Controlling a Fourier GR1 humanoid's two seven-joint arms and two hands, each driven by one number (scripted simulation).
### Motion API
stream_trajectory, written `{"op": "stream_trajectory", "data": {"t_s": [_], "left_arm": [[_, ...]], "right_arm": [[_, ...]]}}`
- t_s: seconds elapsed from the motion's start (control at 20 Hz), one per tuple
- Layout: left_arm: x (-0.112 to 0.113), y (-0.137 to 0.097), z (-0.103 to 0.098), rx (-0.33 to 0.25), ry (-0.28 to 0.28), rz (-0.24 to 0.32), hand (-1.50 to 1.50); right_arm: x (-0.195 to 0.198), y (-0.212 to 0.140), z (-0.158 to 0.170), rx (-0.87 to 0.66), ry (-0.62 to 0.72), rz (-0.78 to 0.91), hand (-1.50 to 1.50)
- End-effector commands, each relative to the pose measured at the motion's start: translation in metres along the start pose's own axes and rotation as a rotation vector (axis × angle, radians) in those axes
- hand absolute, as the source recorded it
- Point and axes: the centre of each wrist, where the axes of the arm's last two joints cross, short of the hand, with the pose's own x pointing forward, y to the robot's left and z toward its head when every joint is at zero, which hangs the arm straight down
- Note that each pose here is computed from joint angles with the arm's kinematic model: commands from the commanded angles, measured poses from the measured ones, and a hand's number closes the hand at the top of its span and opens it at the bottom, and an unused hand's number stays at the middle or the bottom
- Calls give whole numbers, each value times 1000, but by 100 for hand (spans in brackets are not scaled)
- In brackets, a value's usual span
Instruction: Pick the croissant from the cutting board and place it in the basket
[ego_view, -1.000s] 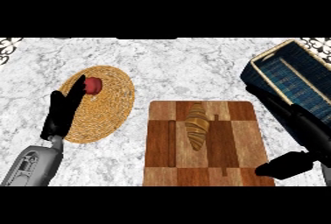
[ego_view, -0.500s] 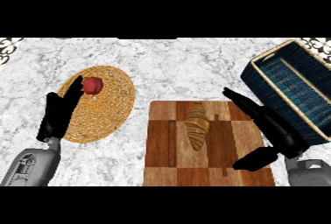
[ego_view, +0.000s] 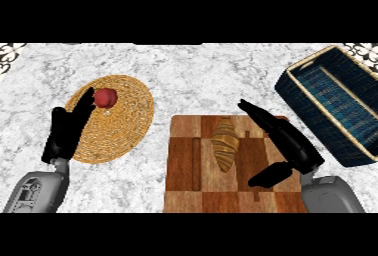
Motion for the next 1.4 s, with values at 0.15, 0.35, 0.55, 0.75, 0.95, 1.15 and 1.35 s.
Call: {"op": "stream_trajectory", "data": {"t_s": [0.15, 0.35, 0.55, 0.75, 0.95, 1.15, 1.35], "left_arm": [[0, 1, -1, -2, -7, -2, 0], [0, -3, -4, 1, 6, 5, 0], [-1, -4, -4, 6, 0, -9, 0], [-3, 14, -2, -6, 7, -5, 0], [1, -10, -10, -10, 7, -3, 0], [2, 2, 2, -19, -5, 0, 0], [-1, -1, 0, 9, -17, -26, 0]], "right_arm": [[9, 12, -17, -8, -4, 0, -150], [3, 16, -35, 9, 6, -4, -150], [-15, 45, -35, 41, 28, -13, -150], [3, 32, -32, 65, 38, 0, -150], [1, 52, -41, 68, 33, -15, -150], [2, 58, -44, 53, 57, -30, -150], [-14, 70, -28, 64, 37, 2, -150]]}}
